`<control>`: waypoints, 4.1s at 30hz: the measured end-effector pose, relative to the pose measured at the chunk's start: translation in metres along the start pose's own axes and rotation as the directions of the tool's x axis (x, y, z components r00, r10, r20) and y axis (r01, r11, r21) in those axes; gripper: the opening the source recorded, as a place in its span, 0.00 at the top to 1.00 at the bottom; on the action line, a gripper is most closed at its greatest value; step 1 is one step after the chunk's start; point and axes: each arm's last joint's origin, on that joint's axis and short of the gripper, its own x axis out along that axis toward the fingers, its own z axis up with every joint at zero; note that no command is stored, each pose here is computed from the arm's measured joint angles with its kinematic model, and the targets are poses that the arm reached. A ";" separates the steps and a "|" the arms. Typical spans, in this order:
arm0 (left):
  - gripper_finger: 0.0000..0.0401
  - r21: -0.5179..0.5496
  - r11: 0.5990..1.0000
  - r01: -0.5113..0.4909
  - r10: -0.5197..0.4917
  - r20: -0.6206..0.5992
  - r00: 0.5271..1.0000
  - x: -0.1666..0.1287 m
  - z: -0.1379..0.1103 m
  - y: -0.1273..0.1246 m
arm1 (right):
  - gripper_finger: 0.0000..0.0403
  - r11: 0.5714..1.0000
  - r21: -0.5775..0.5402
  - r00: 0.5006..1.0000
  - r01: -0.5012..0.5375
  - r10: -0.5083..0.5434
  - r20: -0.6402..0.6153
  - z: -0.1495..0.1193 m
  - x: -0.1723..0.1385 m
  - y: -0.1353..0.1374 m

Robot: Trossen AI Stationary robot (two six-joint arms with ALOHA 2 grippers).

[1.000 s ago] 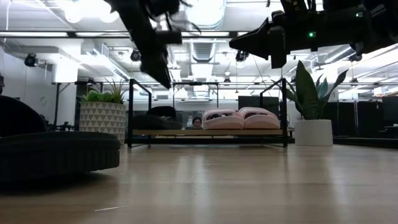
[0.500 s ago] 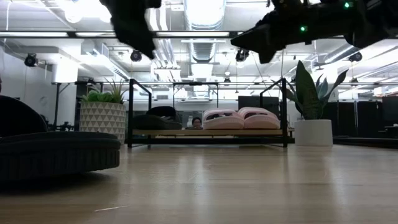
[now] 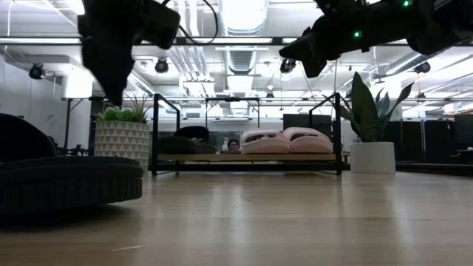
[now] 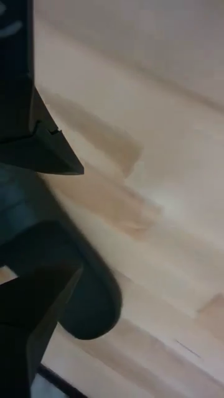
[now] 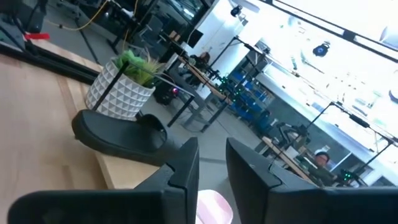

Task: Pick and place slides into the shelf
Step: Put the black slipper on the shelf

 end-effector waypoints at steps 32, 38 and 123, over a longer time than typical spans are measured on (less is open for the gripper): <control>0.44 -0.172 0.832 -0.528 0.385 -0.506 0.772 0.059 -0.021 -0.063 | 0.82 0.998 -0.059 1.000 -0.005 0.005 0.006 0.000 0.000 0.000; 0.44 -0.172 0.826 -0.538 0.395 -0.505 0.768 0.066 -0.028 -0.069 | 0.82 0.999 -0.032 1.000 -0.005 0.005 0.006 0.000 0.000 0.000; 1.00 0.294 0.340 -0.893 0.234 0.894 0.383 -0.117 0.086 0.006 | 0.84 1.000 -0.016 0.999 0.022 -0.022 -0.024 -0.001 0.000 0.000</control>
